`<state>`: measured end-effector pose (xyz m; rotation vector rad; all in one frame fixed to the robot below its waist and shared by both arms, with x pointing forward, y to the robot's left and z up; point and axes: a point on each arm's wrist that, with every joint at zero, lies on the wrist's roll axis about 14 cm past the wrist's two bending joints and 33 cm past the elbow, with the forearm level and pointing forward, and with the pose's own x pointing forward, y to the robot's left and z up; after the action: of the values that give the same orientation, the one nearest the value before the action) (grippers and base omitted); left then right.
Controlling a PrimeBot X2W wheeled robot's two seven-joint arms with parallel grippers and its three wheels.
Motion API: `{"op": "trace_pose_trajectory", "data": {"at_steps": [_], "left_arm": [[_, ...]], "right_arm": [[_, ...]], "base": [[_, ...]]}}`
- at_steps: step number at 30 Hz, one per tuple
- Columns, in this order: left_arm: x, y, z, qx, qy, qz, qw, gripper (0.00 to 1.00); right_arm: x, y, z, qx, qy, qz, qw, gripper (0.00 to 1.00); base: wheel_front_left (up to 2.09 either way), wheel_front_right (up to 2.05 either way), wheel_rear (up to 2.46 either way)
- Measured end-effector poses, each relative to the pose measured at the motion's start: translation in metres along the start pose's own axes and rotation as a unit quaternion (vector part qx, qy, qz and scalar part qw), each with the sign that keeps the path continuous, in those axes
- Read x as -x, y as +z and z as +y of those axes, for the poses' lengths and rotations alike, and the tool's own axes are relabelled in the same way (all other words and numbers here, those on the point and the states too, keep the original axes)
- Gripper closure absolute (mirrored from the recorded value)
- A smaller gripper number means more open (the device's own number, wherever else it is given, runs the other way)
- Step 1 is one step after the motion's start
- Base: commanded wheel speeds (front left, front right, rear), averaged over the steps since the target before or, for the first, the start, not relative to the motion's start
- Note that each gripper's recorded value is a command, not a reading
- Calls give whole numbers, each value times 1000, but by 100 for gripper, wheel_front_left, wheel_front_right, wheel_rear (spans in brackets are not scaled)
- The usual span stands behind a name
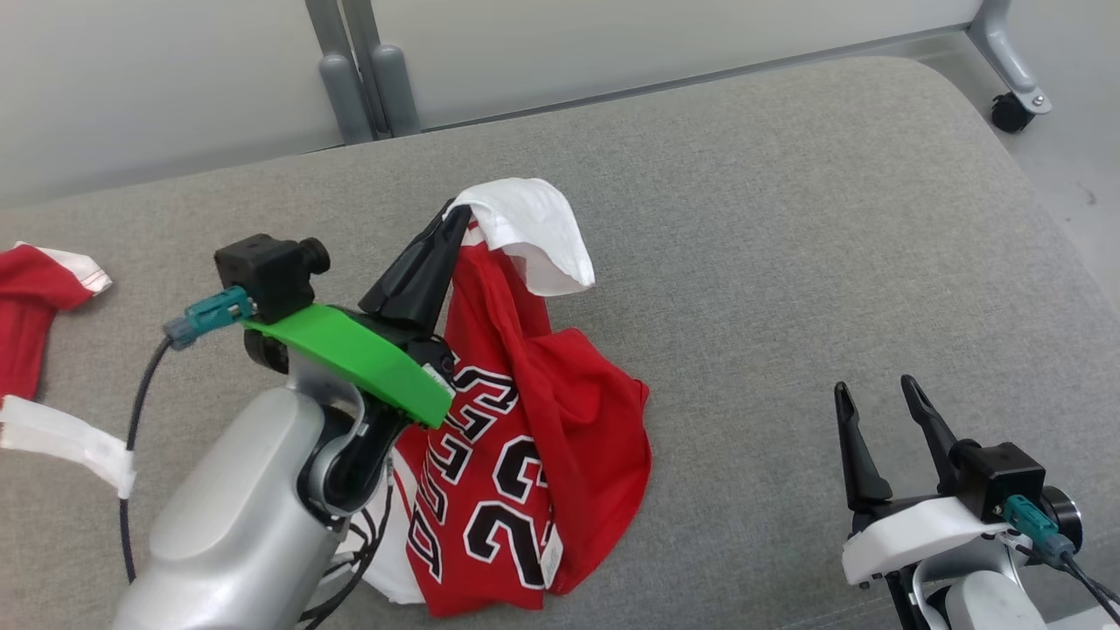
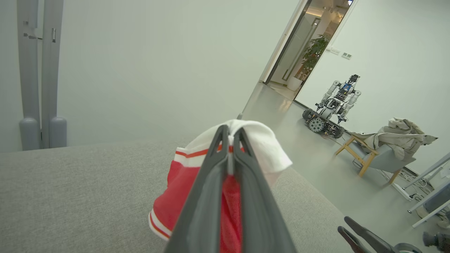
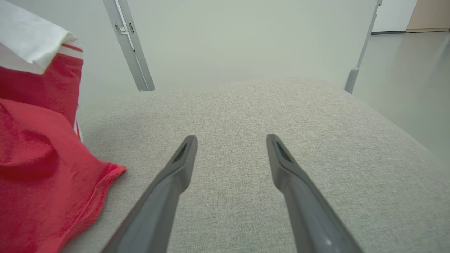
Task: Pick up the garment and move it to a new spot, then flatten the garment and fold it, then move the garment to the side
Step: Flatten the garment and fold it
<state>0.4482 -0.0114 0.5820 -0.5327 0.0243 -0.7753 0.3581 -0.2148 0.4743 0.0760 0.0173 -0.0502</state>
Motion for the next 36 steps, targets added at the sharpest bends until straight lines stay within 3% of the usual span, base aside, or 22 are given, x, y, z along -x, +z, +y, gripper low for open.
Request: {"op": "trace_pose_trajectory", "data": {"at_steps": [1, 4, 5, 6, 7, 10, 13, 17, 22, 30, 36], "left_arm": [[-3, -8, 3, 4, 5, 7, 1000, 76], [-11, -38, 10, 12, 19, 32, 999, 53], [-12, -44, 13, 11, 23, 36, 999, 17], [-14, -51, 18, 2, 29, 43, 999, 5], [-16, -59, 22, -18, 30, 54, 998, 0], [-21, -72, 27, -33, 35, 69, 996, 0], [-32, -76, 12, -28, 16, 67, 997, 0], [-41, -51, -14, -16, -19, 20, 999, 0], [-18, -39, -10, -18, -1, -11, 1000, 0], [47, -21, 12, -60, 106, -69, 990, 0], [117, -50, 37, -94, 204, -31, 974, 0]], "right_arm": [[0, -1, -2, 0, -3, 1, 1000, 0], [1, -6, -7, 1, -12, 9, 1000, 0], [1, -7, -9, 1, -14, 11, 1000, 0], [1, -7, -10, 1, -16, 12, 1000, 0], [0, -7, -12, 2, -18, 13, 1000, 0], [2, -10, -16, 0, -25, 18, 1000, 0], [3, -11, -20, 0, -32, 20, 999, 0], [4, -10, -22, 0, -35, 17, 999, 0], [9, -8, -23, -2, -37, 14, 999, 0], [25, 0, -25, -3, -41, -1, 999, 0], [28, 9, -24, 0, -37, -16, 999, 0]], "base": [[0, 0, 0], [0, 0, 0], [0, 0, 0], [0, 0, 0], [0, 0, 0], [0, 0, 0], [0, 0, 0], [0, 0, 0], [0, 0, 0], [0, 0, 0], [0, 0, 0]]}}
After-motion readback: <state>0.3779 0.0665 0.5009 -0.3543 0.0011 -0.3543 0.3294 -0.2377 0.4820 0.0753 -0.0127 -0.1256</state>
